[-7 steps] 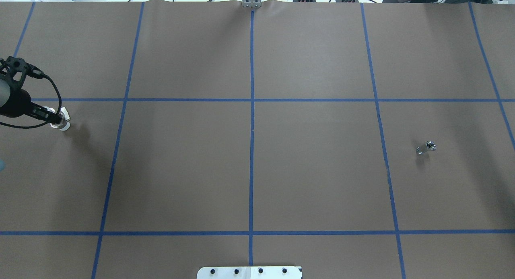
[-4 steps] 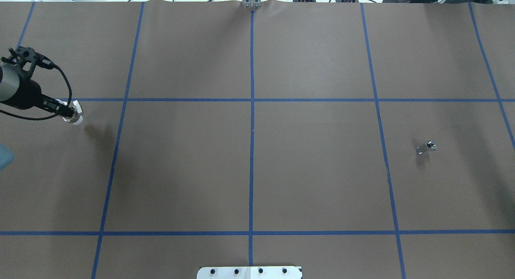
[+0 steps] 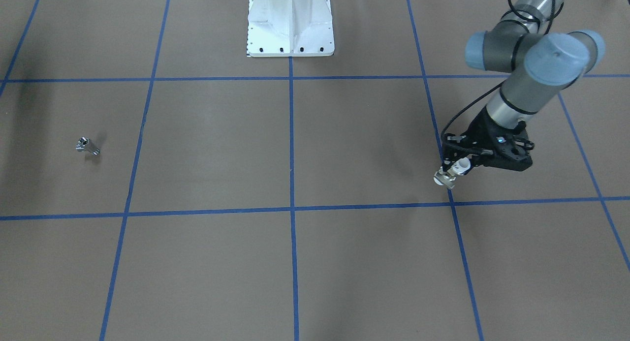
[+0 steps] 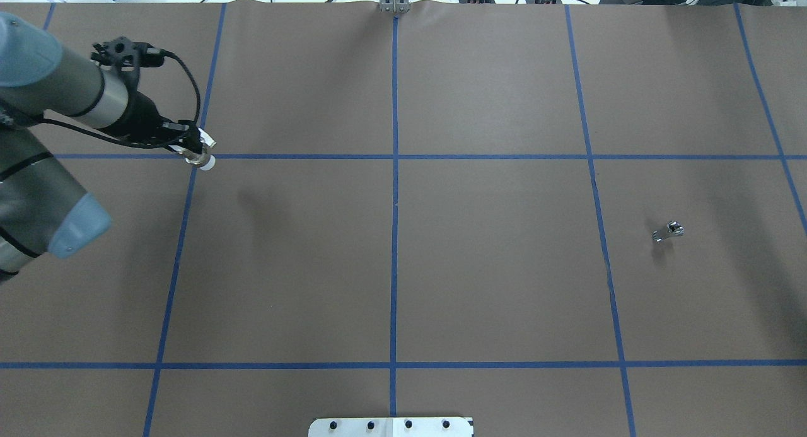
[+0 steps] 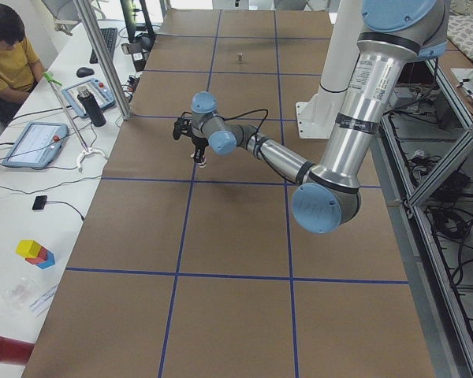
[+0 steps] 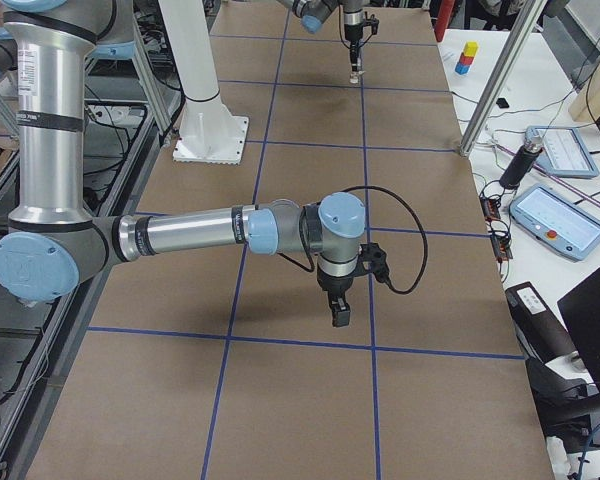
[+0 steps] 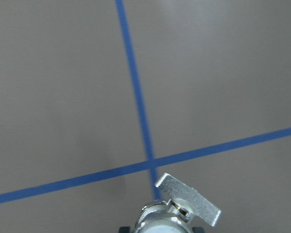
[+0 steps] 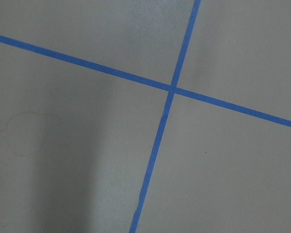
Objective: Assemble PPR valve and pipe with both arms
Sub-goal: 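Carry the white valve with the left gripper to the table center, set upright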
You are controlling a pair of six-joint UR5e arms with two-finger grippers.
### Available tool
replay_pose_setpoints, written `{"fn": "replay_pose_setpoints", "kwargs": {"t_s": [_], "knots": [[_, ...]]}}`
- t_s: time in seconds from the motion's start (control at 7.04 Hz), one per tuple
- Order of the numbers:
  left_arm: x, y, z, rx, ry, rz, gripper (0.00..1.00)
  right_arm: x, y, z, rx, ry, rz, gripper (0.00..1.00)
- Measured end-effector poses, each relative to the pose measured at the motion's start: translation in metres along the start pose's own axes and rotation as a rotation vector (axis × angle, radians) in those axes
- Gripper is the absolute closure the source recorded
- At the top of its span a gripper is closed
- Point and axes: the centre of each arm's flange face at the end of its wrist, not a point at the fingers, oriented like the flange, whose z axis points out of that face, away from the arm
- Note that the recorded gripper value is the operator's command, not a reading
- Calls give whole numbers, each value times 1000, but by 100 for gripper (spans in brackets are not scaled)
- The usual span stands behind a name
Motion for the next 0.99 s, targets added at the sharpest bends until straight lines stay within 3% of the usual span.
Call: {"fn": "replay_pose_setpoints", "kwargs": {"t_s": [0.71, 0.85, 0.99], "knots": [[296, 31, 47, -27, -45, -194, 96, 3, 1, 3, -7, 0, 5, 1], [333, 28, 59, -22, -61, -211, 76, 3, 1, 3, -7, 0, 6, 1], [352, 25, 69, -22, -78, -215, 73, 3, 1, 4, -7, -1, 6, 1]]}}
